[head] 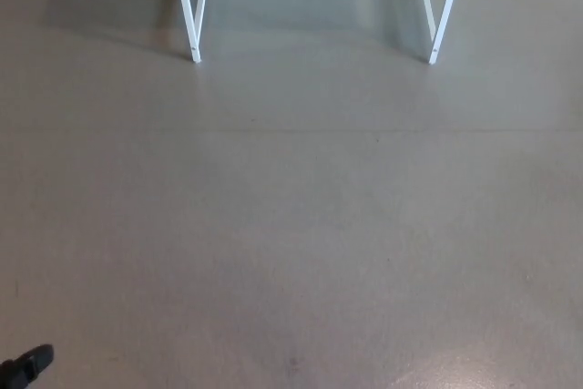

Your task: The robot walk towards a table in front and uses its left hand to pickup a tennis ball on the left side and put it in a container on the right hand side

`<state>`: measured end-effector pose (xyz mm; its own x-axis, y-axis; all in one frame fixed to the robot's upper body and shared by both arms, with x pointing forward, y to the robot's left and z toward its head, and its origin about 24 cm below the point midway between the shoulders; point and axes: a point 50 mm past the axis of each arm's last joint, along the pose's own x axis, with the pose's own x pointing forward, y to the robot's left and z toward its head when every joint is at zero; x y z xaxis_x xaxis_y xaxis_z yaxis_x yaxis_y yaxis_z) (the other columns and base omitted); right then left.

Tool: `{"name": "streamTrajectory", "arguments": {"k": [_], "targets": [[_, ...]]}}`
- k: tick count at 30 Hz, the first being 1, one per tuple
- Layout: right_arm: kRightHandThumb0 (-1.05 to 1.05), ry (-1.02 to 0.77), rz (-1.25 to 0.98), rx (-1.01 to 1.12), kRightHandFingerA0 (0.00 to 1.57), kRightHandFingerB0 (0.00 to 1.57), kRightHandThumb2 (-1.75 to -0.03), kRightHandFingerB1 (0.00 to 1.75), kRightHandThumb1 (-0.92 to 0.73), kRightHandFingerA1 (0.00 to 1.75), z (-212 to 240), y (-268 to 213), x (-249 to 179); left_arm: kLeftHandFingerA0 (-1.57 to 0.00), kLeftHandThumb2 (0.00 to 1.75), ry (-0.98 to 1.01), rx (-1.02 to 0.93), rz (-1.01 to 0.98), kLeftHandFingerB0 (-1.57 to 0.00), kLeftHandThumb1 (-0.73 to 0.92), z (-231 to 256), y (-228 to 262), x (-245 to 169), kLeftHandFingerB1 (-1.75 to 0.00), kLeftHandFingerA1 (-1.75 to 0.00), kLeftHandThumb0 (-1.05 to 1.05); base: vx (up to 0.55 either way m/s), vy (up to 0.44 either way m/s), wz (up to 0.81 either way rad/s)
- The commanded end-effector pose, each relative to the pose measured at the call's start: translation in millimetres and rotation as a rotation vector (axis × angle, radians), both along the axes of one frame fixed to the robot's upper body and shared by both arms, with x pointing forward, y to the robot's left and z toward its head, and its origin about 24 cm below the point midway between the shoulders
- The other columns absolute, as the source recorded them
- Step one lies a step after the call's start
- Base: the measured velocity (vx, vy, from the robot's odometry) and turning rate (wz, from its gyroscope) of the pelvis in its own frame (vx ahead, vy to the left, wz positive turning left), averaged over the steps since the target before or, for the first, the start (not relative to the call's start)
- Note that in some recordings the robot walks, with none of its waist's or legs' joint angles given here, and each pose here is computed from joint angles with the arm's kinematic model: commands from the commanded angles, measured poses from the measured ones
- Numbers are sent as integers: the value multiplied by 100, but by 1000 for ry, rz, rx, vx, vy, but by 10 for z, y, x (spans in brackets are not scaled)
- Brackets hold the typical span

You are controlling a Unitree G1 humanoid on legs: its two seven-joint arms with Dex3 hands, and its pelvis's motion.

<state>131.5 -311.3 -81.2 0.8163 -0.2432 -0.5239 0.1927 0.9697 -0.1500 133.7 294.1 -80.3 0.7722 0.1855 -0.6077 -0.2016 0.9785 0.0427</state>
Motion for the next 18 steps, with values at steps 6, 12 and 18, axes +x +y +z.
{"name": "streamTrajectory", "arguments": {"k": [6,12,18], "targets": [[-40,-73,16,21,47,28,-57,32,-52,38,31,-37,-43,-23,59,-19,-39,4,-22,60,-1,9,-102,-33,-39,-6,0,0,0],[-42,-65,45,3,46,28,-57,32,-53,38,30,-41,-63,-24,59,-7,-3,-20,-23,61,-15,-20,-138,-33,-40,-6,0,0,0],[-40,-72,42,-22,48,29,-57,32,-53,38,51,-47,18,-25,58,-19,-2,-22,-24,62,-10,-25,-69,-33,-39,-4,22,2,0]]}}
